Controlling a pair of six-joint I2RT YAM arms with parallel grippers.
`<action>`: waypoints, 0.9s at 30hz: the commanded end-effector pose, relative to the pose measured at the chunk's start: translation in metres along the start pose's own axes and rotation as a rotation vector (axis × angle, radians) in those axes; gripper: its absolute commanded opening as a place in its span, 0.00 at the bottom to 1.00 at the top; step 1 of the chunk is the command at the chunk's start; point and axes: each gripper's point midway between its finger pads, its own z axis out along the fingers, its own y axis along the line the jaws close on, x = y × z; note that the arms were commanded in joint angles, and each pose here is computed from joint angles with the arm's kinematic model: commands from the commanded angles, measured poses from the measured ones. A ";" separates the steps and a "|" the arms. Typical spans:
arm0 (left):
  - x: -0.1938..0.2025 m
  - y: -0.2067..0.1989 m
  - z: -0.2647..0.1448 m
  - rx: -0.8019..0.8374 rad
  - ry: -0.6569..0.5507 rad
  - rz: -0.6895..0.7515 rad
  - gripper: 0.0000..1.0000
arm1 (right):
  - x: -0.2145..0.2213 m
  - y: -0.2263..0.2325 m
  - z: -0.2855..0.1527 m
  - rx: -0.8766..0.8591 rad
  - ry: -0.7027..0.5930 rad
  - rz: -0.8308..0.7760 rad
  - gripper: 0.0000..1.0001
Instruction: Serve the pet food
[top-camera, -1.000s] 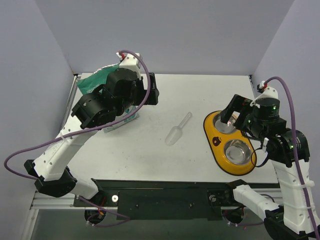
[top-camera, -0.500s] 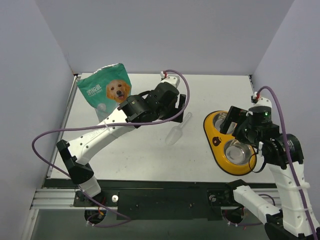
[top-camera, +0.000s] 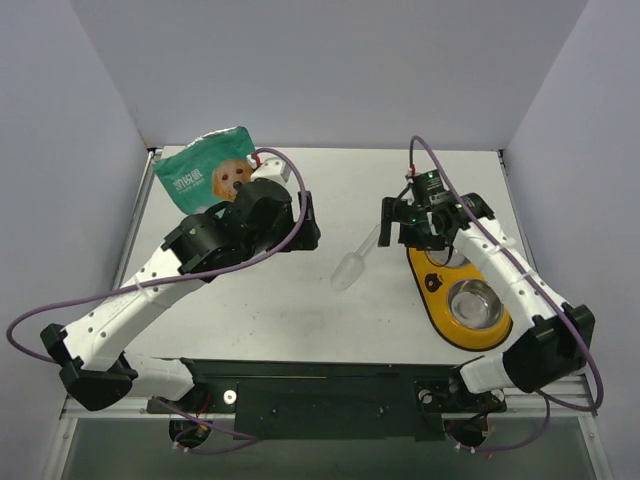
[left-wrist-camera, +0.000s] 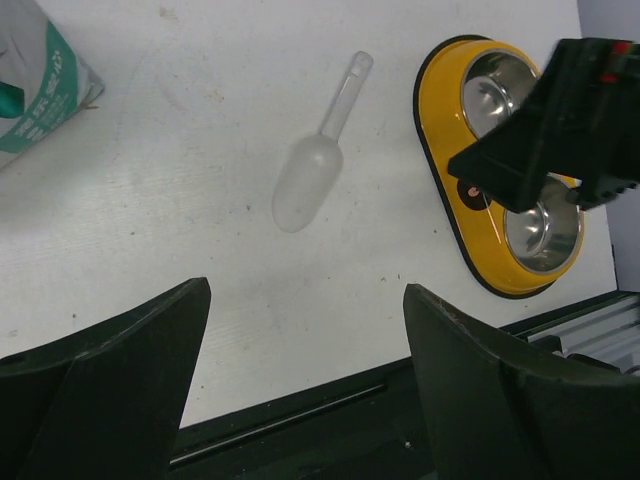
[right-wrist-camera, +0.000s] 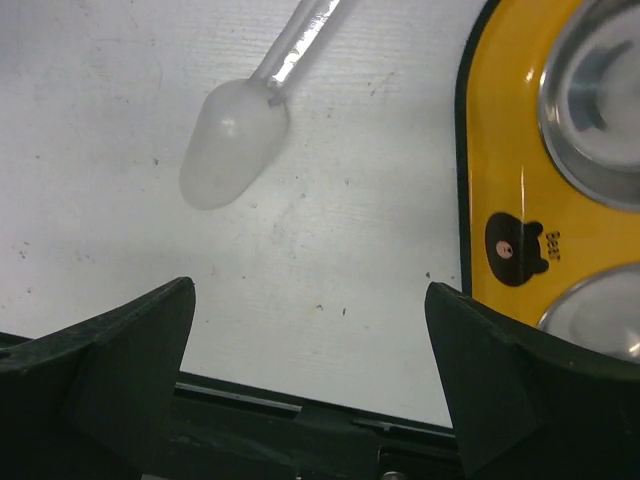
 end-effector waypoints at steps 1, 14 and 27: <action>-0.015 0.007 -0.025 0.043 -0.063 -0.058 0.89 | -0.027 0.013 0.040 0.003 -0.016 -0.111 0.90; -0.033 0.022 -0.040 0.023 -0.078 0.065 0.89 | -0.031 0.026 0.138 0.101 0.146 0.010 0.66; -0.049 0.015 -0.039 0.096 -0.160 0.186 0.89 | -0.027 0.009 0.165 0.291 0.133 0.294 0.40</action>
